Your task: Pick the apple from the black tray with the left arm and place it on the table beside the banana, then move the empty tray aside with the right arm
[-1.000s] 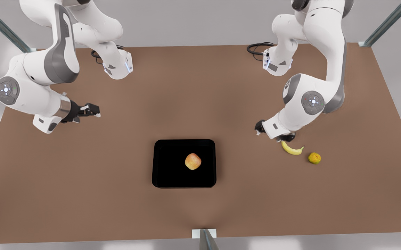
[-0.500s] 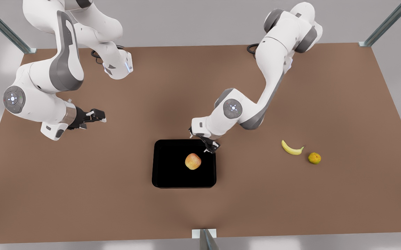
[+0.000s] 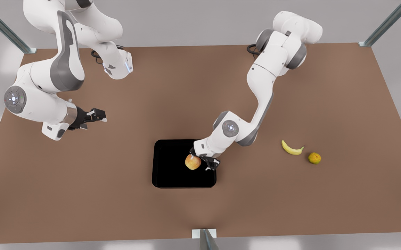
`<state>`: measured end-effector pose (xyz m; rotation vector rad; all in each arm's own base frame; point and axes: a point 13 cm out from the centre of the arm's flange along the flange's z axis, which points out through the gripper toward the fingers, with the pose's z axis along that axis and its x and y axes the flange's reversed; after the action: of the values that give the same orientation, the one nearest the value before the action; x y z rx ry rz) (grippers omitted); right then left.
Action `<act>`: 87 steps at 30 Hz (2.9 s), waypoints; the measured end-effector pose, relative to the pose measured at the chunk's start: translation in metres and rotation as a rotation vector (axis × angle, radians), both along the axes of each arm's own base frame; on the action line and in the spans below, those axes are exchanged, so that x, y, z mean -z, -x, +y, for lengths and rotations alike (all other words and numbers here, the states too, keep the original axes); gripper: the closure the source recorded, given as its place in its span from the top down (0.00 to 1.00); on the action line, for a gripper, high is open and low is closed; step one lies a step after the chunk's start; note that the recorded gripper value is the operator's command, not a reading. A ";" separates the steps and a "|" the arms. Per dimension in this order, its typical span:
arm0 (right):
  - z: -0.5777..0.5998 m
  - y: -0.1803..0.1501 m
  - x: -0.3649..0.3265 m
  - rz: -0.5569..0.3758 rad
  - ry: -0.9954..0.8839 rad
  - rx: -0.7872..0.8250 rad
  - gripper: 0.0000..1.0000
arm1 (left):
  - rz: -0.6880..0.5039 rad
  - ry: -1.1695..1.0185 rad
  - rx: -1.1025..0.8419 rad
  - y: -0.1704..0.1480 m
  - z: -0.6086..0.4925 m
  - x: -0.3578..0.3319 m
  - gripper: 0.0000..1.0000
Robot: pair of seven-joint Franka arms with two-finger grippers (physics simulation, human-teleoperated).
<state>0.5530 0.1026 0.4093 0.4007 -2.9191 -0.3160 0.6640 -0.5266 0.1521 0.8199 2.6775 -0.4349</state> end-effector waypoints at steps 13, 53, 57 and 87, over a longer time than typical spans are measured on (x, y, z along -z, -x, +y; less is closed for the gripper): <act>0.033 -0.001 0.001 -0.017 -0.004 -0.065 1.00 | -0.060 0.068 -0.035 0.004 -0.031 0.035 1.00; 0.038 -0.008 0.003 -0.041 -0.005 -0.077 1.00 | -0.115 0.054 -0.024 0.011 -0.043 0.077 1.00; 0.037 -0.008 0.004 -0.040 -0.004 -0.076 1.00 | -0.113 0.046 -0.018 0.013 -0.043 0.082 1.00; 0.036 -0.008 0.004 -0.041 -0.005 -0.074 1.00 | -0.111 0.018 -0.002 0.020 -0.041 0.099 0.88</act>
<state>0.5612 0.1386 0.4055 0.5199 -2.9348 -0.3085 0.6444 -0.5678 0.0533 0.8122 2.5682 -0.4010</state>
